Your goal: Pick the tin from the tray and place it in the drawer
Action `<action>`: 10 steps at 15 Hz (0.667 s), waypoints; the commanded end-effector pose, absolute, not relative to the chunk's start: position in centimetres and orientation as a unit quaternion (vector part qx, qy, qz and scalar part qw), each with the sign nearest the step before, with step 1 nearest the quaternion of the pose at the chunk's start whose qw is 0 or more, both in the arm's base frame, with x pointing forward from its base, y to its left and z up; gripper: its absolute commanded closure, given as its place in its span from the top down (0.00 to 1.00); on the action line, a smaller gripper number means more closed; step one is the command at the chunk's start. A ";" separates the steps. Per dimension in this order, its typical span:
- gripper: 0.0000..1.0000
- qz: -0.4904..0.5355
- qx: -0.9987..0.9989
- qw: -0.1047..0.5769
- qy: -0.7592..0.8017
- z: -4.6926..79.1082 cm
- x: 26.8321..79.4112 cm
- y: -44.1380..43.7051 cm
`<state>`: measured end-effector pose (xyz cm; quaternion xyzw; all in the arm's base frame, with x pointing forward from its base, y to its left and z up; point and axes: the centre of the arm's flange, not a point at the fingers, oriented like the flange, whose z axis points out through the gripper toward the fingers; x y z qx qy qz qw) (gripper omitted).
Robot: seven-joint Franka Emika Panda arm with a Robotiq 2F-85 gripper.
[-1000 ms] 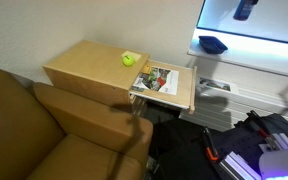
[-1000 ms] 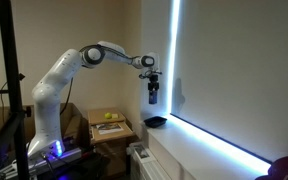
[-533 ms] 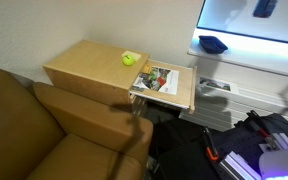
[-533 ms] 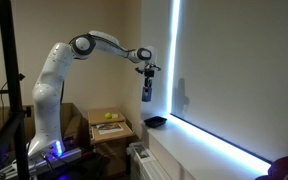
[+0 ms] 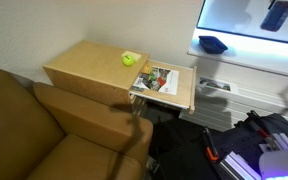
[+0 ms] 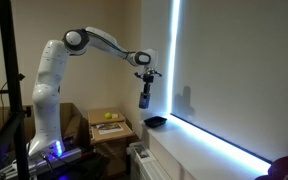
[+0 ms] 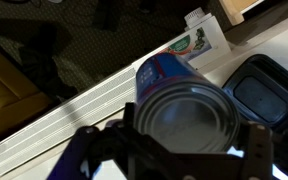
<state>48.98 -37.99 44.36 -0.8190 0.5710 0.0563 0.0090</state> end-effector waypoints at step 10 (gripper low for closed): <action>0.58 0.115 -0.939 -0.007 0.324 34.9 43.9 -15.7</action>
